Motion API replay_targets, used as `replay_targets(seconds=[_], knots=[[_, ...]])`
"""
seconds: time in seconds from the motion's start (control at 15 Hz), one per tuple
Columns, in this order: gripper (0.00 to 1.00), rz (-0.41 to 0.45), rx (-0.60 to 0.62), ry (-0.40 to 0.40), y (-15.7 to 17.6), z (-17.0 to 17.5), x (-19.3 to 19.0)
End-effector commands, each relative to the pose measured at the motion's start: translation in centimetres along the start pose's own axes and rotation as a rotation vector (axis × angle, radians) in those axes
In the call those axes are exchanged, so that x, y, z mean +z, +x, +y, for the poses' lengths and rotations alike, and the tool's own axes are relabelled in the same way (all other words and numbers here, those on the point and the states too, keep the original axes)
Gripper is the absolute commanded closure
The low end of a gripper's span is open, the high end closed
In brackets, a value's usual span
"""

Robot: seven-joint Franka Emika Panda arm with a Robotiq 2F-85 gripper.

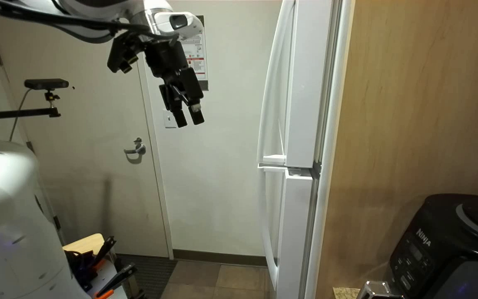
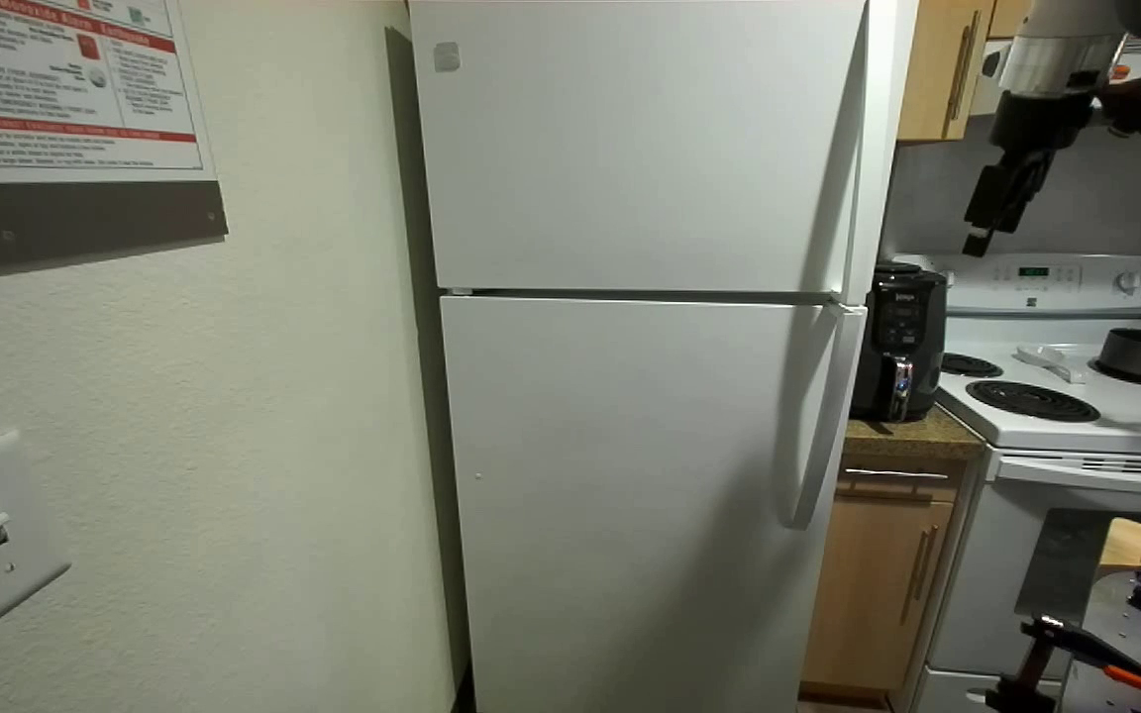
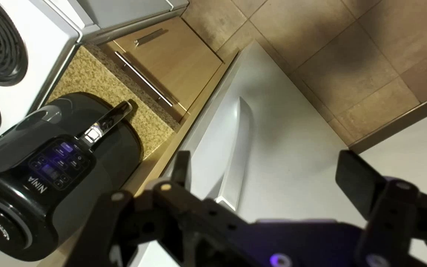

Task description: Open the fridge

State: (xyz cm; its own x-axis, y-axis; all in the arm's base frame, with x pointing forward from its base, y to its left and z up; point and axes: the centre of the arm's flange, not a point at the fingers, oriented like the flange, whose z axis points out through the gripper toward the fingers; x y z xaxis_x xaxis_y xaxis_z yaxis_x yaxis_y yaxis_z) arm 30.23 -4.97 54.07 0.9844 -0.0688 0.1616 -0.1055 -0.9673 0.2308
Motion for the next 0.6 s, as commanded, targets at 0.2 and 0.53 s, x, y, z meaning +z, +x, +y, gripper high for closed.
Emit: replay_targets(seconds=[0.2, 0.53], knots=[[0.0, -0.044, -0.017, -0.011, -3.4, 1.4, 4.8], [0.0, -0.091, -0.027, -0.04, -5.3, 2.5, 8.8]])
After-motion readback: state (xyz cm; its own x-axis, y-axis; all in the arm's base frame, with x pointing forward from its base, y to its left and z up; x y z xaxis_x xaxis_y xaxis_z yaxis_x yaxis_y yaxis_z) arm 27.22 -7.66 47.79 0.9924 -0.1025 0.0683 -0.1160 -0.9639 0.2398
